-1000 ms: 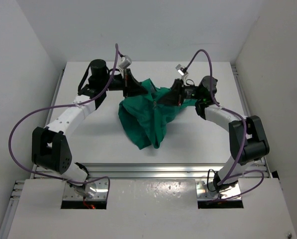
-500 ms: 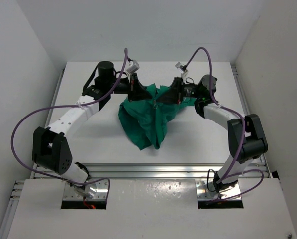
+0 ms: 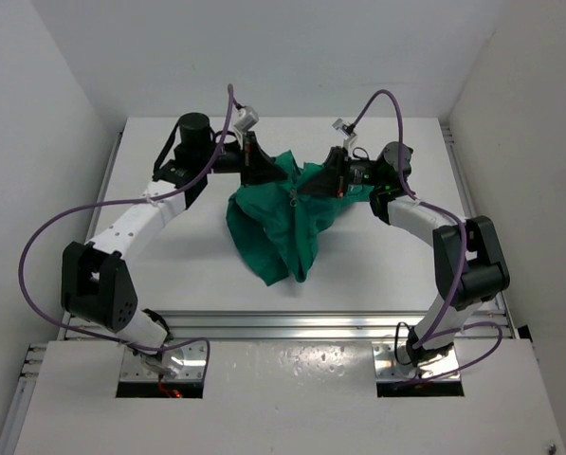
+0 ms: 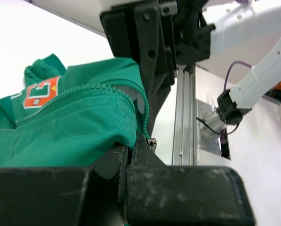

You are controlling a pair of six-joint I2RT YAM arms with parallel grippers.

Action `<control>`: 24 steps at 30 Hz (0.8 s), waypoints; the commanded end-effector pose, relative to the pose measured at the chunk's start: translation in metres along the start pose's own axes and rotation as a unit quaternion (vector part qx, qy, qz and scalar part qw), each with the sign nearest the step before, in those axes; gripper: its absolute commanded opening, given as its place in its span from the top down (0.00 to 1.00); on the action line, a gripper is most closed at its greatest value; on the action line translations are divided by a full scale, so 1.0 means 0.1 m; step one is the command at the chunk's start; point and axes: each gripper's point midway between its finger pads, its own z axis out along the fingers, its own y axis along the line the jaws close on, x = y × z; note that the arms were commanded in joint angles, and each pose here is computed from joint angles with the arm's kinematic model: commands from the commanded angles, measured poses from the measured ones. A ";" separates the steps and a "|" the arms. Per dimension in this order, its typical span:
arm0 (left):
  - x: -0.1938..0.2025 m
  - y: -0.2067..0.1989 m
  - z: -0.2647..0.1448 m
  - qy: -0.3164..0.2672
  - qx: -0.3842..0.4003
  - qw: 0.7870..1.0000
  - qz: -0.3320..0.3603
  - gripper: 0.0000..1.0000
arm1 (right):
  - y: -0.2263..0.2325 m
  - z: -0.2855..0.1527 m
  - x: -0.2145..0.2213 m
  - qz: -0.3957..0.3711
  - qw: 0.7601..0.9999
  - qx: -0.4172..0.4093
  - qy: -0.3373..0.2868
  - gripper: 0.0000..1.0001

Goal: Zip up the jacket

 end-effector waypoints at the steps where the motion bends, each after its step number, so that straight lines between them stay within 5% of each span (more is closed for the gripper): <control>1: -0.36 -0.15 -0.09 -0.042 0.018 0.998 0.046 1.00 | 0.10 0.05 -0.18 -0.059 0.998 -0.012 -0.012 1.00; 24: -0.09 -0.21 -0.04 0.004 0.051 0.998 0.046 1.00 | -0.04 0.04 -0.32 -0.053 0.998 0.011 -0.029 1.00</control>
